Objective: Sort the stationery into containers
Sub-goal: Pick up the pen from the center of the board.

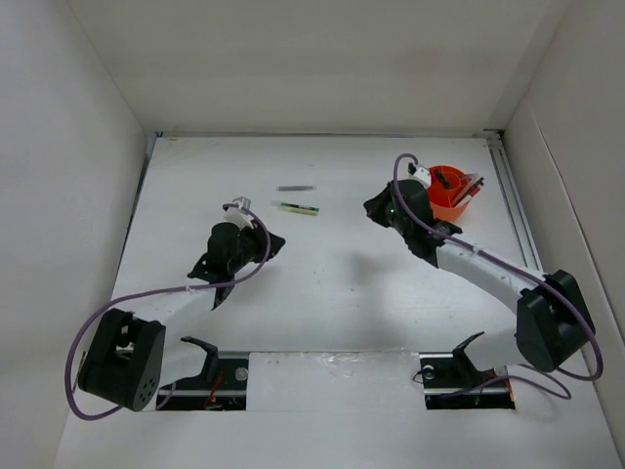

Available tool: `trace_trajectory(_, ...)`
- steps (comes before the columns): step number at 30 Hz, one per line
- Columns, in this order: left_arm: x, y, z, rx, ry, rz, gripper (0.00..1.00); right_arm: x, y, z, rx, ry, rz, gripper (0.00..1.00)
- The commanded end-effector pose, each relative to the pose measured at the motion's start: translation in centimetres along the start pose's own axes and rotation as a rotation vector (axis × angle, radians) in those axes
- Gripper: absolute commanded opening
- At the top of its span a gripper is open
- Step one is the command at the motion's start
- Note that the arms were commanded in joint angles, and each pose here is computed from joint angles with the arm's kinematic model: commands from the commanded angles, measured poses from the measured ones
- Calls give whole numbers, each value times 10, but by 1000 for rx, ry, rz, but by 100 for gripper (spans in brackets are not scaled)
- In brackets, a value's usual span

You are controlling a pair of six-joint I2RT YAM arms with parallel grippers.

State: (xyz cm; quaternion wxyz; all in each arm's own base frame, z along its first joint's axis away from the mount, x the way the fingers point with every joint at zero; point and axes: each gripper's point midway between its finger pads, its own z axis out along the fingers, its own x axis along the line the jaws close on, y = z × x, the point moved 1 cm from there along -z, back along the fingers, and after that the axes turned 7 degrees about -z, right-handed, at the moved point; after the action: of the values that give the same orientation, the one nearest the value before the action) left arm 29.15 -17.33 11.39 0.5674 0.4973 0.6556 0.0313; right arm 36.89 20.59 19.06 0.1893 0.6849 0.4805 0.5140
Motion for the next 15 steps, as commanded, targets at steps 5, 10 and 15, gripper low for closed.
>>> trace_trajectory(5,6,18,17,-20,98,4,9,30,-20,12,49,111,-14,0)
trace_trajectory(10,12,30,21,-57,158,25,26,31,-22,14,55,118,-15,0)
trace_trajectory(15,15,37,23,-80,194,26,31,29,-34,18,94,128,-20,0)
